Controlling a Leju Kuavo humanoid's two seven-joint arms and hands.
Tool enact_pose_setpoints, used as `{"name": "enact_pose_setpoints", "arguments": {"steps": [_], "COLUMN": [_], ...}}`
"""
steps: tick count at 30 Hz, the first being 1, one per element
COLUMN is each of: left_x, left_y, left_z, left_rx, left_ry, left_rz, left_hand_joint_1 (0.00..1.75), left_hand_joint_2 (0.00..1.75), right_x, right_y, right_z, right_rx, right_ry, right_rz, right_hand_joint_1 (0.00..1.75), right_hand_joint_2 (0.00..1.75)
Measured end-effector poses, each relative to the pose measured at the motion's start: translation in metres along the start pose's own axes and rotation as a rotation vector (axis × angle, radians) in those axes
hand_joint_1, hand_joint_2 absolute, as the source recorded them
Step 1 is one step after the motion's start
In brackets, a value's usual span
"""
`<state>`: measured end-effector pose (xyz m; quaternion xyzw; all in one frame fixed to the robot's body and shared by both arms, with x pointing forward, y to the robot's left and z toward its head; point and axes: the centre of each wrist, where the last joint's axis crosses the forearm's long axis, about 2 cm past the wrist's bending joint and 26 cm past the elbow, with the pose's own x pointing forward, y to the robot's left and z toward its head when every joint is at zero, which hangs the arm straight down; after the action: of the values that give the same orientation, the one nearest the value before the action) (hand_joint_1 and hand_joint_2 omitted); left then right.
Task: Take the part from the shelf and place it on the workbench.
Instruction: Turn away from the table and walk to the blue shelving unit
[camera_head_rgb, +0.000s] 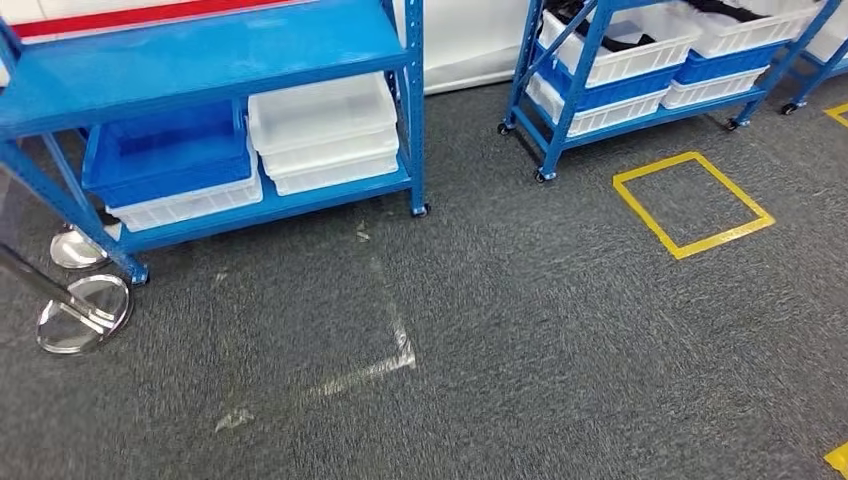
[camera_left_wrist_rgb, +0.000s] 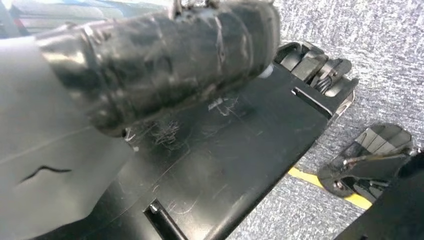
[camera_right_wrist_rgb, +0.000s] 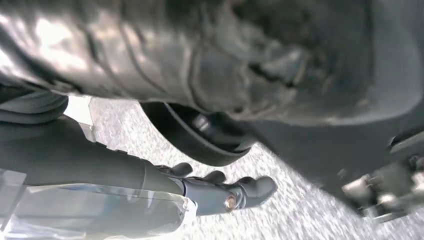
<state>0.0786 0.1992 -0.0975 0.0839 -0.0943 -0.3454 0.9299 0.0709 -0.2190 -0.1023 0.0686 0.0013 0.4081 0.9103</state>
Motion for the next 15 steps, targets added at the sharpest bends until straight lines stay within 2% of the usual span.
{"name": "enact_pose_setpoints", "arguments": {"steps": [15], "left_x": [0.0055], "left_y": [0.0034], "left_z": [0.0], "left_rx": [0.011], "left_ry": [0.002], "left_rz": [-0.02], "left_hand_joint_1": [0.0], "left_hand_joint_2": [0.0], "right_x": [-0.0014], "right_y": [0.0011], "right_z": [-0.0004], "right_rx": [-0.002], "right_ry": [0.009], "right_rz": [-0.01], "right_hand_joint_1": [0.0], "right_hand_joint_2": [0.0]}}
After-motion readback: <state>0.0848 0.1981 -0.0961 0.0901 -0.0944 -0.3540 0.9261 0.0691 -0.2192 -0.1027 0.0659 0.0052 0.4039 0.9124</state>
